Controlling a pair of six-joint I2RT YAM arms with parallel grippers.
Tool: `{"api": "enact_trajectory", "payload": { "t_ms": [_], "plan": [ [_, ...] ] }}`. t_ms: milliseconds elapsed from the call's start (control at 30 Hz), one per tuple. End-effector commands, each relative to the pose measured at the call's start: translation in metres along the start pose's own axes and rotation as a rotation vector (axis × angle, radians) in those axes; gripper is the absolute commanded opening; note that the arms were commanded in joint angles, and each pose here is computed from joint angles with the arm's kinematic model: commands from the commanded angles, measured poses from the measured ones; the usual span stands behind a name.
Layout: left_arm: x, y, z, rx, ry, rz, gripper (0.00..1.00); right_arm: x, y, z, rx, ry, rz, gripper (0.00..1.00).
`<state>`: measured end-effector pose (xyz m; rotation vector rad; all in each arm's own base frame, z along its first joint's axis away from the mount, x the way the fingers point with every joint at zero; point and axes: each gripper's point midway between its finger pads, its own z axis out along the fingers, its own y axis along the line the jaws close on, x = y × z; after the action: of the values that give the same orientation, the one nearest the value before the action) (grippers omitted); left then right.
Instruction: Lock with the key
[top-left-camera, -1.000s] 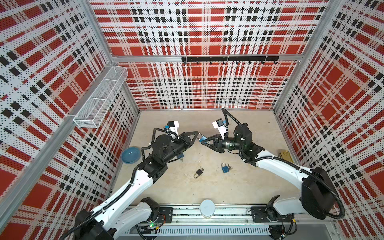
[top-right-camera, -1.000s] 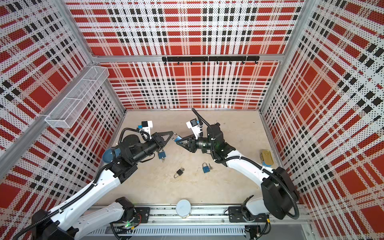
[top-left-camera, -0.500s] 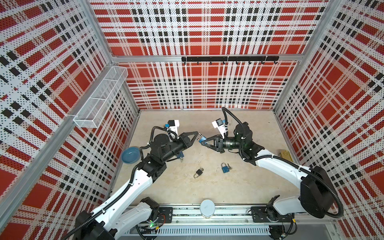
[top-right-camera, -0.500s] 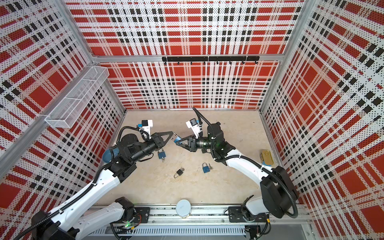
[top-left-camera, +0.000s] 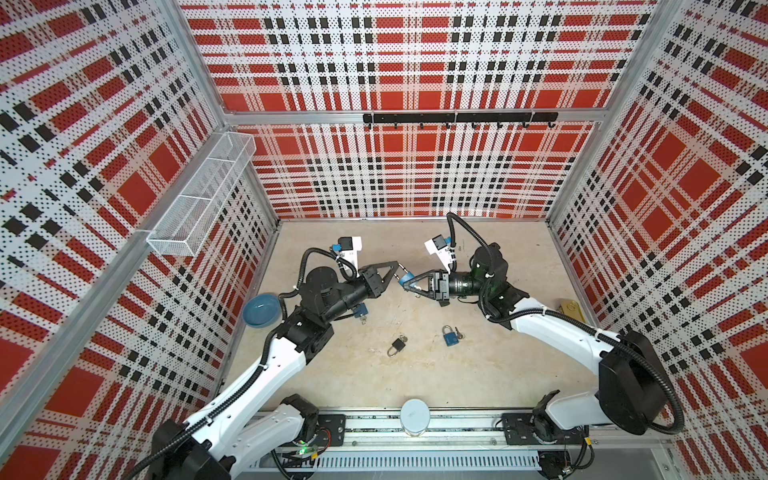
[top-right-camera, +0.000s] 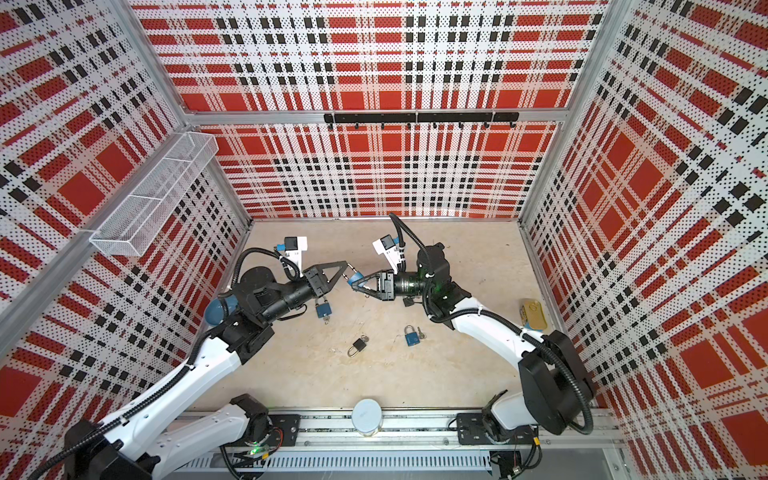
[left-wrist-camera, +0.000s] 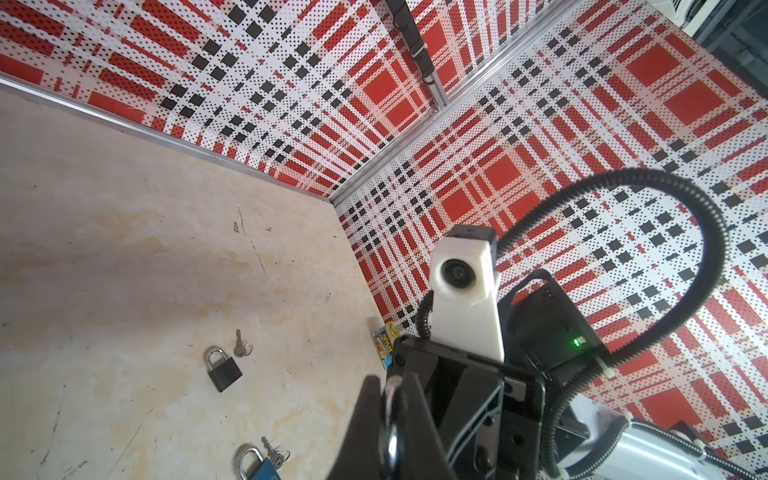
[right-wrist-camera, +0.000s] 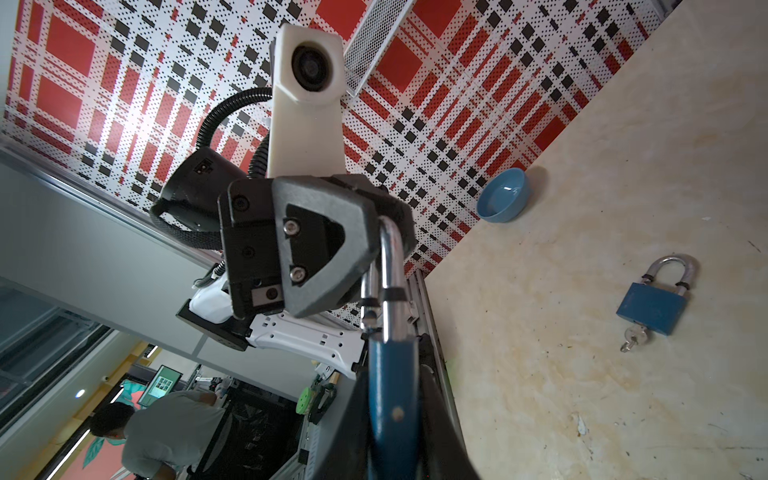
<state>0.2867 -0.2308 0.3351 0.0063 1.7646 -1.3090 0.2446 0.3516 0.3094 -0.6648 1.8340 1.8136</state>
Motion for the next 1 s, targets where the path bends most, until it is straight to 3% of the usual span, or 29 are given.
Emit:
{"api": "enact_trajectory", "payload": {
  "t_ms": [0, 367, 967],
  "plan": [
    [0.024, 0.032, 0.006, -0.089, 0.066, 0.016, 0.00, -0.011, 0.058, 0.002, -0.184, 0.005, -0.172, 0.00],
    [0.045, 0.039, 0.009, -0.062, 0.089, -0.022, 0.00, -0.013, 0.059, 0.001, -0.171, 0.002, -0.172, 0.00],
    [0.067, 0.057, 0.006, -0.066, 0.115, 0.012, 0.00, -0.015, 0.076, -0.003, -0.243, -0.001, -0.153, 0.00]
  ]
}}
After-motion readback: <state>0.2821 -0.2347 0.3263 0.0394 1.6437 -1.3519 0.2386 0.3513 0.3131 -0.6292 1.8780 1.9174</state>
